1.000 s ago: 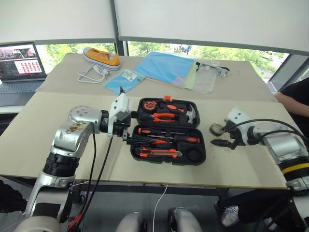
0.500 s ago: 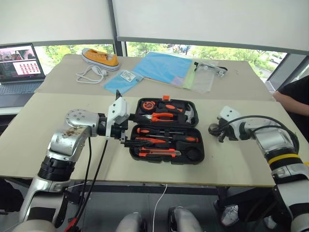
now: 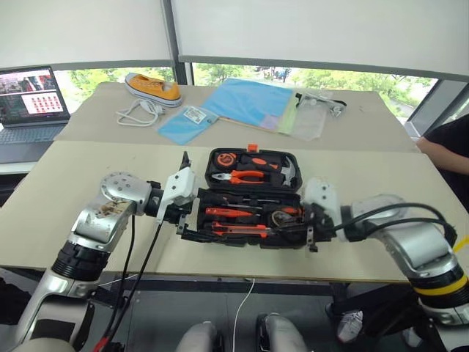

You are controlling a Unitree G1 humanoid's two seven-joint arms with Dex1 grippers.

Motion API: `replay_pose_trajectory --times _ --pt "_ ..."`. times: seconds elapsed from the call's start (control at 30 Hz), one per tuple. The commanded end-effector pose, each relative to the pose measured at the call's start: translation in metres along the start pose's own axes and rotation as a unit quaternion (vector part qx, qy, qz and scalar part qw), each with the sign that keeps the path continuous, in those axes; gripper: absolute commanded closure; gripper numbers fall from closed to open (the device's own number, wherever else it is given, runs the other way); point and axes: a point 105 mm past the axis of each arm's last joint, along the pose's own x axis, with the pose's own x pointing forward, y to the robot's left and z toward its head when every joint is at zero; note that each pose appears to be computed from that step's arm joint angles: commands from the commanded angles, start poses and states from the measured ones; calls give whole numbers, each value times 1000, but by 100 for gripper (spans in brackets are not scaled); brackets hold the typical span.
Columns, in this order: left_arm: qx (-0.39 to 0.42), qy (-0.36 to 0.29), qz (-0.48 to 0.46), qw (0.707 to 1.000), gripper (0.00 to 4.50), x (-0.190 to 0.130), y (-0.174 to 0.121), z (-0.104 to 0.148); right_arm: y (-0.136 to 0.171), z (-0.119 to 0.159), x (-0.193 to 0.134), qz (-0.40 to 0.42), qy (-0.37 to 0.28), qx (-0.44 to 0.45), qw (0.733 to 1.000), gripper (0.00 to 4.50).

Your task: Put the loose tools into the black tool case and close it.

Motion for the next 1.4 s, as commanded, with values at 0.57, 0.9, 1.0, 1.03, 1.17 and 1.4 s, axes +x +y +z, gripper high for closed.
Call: replay_pose_trajectory --times 0.57,0.9,1.0,1.03,1.17,1.4 --pt "32 -2 4 999 0 1 10 5 14 -5 -18 18 27 -9 999 258" --pt "-4 -1 86 996 0 -17 31 -4 -16 18 -52 -51 -49 57 996 130" --pt "-38 16 167 985 72 -42 50 -26 -45 4 -66 -123 -54 87 987 200" --pt "-41 23 181 982 101 -47 53 -31 -51 -1 -69 -137 -52 91 985 229" --pt "-57 82 230 968 259 -68 62 -66 -75 -30 -70 -195 -12 80 977 372" --pt "-44 90 206 973 440 -42 68 -75 -86 -50 -47 -190 44 0 981 450"
